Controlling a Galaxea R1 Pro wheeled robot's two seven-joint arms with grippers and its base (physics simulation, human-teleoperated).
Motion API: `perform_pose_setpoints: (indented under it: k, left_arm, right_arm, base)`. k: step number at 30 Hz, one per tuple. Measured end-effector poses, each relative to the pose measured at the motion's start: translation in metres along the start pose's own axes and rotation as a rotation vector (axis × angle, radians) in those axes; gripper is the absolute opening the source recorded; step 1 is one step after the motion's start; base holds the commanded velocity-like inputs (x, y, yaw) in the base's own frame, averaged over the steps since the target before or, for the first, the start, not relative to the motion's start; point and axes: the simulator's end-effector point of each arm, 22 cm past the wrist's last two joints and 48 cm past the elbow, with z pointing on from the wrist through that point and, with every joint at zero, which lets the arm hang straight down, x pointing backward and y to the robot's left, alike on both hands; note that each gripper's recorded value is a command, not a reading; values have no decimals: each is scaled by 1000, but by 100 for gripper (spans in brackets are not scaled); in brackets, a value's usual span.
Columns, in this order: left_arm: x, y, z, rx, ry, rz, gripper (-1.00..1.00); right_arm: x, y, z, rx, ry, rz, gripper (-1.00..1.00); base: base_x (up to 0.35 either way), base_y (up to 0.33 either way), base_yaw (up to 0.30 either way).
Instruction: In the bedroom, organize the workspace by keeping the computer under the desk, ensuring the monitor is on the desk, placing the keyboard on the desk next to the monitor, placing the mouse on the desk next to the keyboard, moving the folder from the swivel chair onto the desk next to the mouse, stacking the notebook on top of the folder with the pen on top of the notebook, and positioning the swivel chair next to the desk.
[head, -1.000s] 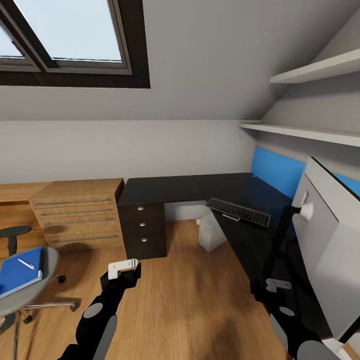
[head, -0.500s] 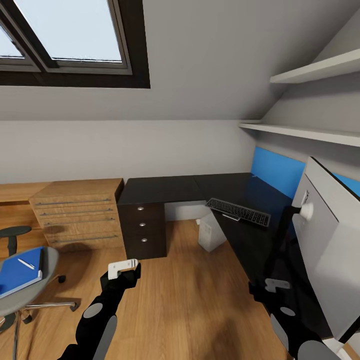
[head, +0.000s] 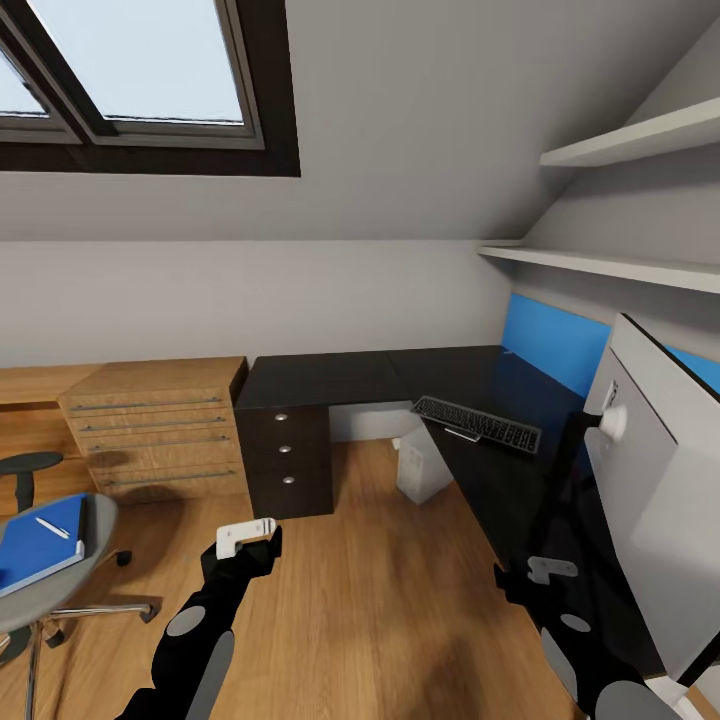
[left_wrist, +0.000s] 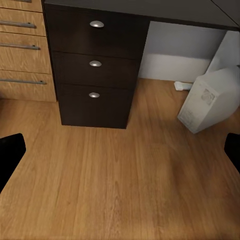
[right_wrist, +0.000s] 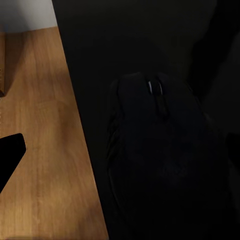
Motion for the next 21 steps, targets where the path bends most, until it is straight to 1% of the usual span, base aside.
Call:
perform_pose_setpoints:
  k: [3, 4, 6, 11, 21]
  left_arm:
    - [0, 0, 0, 0, 0, 0, 100]
    - [0, 0, 0, 0, 0, 0, 100]
    - [0, 0, 0, 1, 0, 0, 100]
    - [2, -11, -2, 21, 2, 9, 100]
    - [5, -17, -2, 33, 8, 15, 100]
  right_arm:
    - [0, 0, 0, 0, 0, 0, 100]
    - [0, 0, 0, 0, 0, 0, -100]
    - [0, 0, 0, 0, 0, 0, -100]
    - [-1, 0, 0, 0, -2, -2, -100]
    - [-1, 1, 0, -1, -4, -5, -100]
  base:
    - [0, 0, 0]
    - [0, 0, 0]
    - [0, 0, 0]
    - [0, 0, 0]
    - [0, 0, 0]
